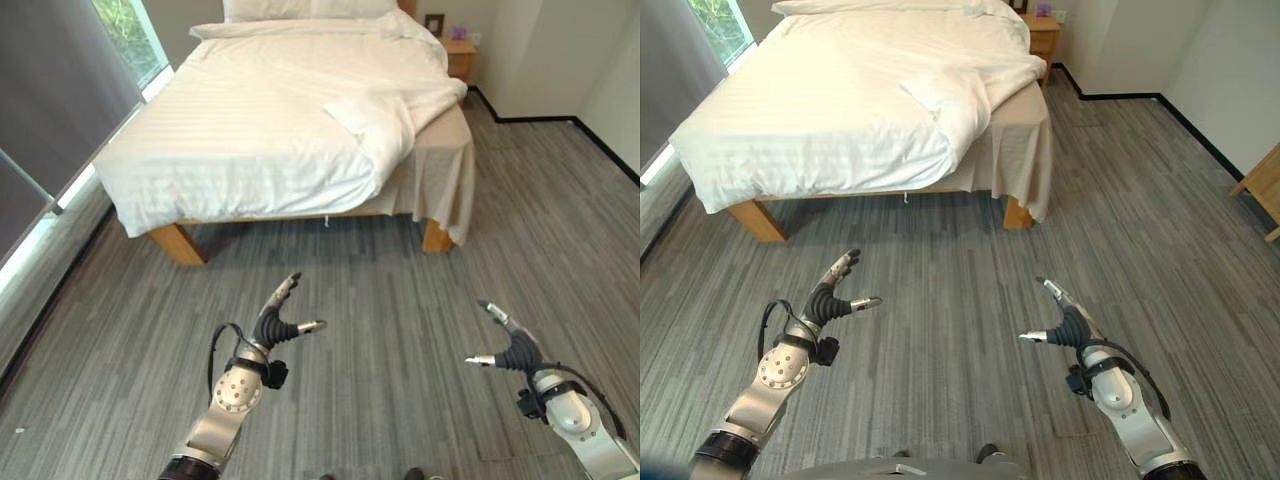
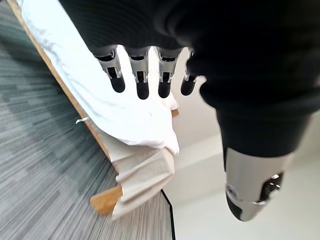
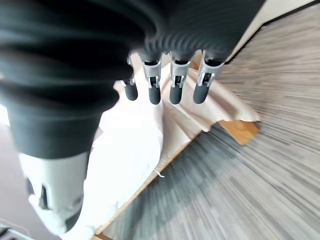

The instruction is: Making the bed.

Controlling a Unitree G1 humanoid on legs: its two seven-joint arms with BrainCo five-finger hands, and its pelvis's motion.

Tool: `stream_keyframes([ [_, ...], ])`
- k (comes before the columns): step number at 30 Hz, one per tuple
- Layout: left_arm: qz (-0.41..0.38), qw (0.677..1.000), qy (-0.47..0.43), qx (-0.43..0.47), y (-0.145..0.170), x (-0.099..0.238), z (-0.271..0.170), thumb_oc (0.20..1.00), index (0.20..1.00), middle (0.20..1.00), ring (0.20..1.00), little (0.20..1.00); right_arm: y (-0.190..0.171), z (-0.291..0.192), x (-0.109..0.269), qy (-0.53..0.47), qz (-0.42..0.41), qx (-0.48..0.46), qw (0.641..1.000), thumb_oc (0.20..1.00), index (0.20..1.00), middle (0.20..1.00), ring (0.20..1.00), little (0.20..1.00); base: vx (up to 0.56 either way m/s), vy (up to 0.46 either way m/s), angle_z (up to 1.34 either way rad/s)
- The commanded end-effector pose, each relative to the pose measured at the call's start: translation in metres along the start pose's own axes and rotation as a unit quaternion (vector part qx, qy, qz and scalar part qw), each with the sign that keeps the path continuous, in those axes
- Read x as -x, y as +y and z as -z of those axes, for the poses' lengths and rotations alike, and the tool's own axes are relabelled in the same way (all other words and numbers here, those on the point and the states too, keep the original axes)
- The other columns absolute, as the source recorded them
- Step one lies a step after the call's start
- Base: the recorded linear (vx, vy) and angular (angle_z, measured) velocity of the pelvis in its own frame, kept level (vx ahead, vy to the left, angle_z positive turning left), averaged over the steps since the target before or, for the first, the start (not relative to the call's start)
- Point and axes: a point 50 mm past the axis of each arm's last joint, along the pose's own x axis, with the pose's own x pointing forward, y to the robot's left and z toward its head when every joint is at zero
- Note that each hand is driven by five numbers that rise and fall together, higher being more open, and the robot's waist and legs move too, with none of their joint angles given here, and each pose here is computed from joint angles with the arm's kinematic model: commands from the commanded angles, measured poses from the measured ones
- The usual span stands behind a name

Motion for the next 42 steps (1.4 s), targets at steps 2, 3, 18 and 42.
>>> stream_keyframes([
  [2,0.009,0.999,-0.047,0.009,0.002,-0.007,-0.015,1.0,1.0,1.0,1.0,1.0,-0.024,-0.022,-0.006,-0.066,0.03,0.011,0.997,1.0,1.0,1.0,1.0,1.0,0.02,-0.044,0.0],
  [3,0.013,0.999,-0.044,0.007,0.001,-0.006,-0.013,1.0,1.0,1.0,1.0,1.0,-0.024,-0.022,-0.005,-0.066,0.026,0.015,0.997,1.0,1.0,1.0,1.0,1.0,0.0,-0.052,0.01],
  [18,0.013,0.994,-0.022,0.105,-0.016,-0.006,-0.008,1.0,1.0,1.0,1.0,1.0,-0.022,-0.014,0.0,-0.038,0.014,0.04,0.998,1.0,1.0,1.0,1.0,1.0,0.06,-0.121,-0.2],
  [42,0.014,0.992,-0.056,0.113,-0.027,-0.021,-0.026,1.0,1.0,1.0,1.0,1.0,0.018,-0.035,-0.014,-0.076,-0.033,0.026,0.996,1.0,1.0,1.0,1.0,1.0,0.52,-0.091,0.09],
])
